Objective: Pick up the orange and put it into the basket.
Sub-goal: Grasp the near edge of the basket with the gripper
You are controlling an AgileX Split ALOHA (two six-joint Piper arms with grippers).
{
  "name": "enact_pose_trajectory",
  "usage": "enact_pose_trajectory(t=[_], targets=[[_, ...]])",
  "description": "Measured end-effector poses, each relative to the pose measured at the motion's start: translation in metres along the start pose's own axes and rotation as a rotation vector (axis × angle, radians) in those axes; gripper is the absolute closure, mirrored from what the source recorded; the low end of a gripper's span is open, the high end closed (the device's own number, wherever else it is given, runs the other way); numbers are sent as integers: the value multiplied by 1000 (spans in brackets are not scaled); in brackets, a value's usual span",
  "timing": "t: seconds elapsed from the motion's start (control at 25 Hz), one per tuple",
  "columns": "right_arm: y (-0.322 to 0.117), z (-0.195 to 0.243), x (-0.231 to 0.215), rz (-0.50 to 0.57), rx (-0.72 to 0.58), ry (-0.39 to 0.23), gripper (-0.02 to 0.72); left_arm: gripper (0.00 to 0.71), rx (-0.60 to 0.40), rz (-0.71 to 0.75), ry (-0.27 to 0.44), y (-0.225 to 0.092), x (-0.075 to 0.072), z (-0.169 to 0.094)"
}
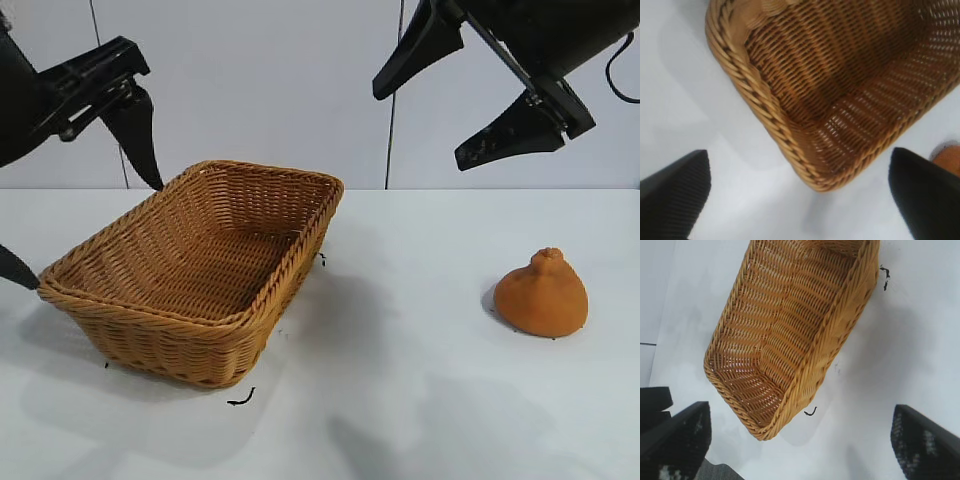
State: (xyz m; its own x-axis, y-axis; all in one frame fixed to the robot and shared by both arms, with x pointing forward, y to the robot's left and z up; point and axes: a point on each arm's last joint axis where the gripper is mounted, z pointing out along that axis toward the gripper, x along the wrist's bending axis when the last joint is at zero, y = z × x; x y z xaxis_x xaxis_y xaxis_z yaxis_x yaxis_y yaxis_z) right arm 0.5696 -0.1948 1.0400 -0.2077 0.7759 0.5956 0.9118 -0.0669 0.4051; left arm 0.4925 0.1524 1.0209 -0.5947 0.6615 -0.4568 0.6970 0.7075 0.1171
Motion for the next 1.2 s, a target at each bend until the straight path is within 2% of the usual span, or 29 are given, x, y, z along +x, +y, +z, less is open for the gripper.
enact_pose_trajectory(t=[0.12,0.24,0.6,0.96,1.2], targets=[[0,0,0,0,0,0,8,18,8,-141,44,1,-2,17],[0,0,0,0,0,0,8,18,14,-205,82,1,0,30],[0,0,0,-1,0,-1,8,18,17,-245,131,0,3,53],[0,0,0,-1,0,-1,8,18,16,-268,190,5,13,109],[0,0,0,-1,0,-1,8,18,16,-273,207,8,13,119]])
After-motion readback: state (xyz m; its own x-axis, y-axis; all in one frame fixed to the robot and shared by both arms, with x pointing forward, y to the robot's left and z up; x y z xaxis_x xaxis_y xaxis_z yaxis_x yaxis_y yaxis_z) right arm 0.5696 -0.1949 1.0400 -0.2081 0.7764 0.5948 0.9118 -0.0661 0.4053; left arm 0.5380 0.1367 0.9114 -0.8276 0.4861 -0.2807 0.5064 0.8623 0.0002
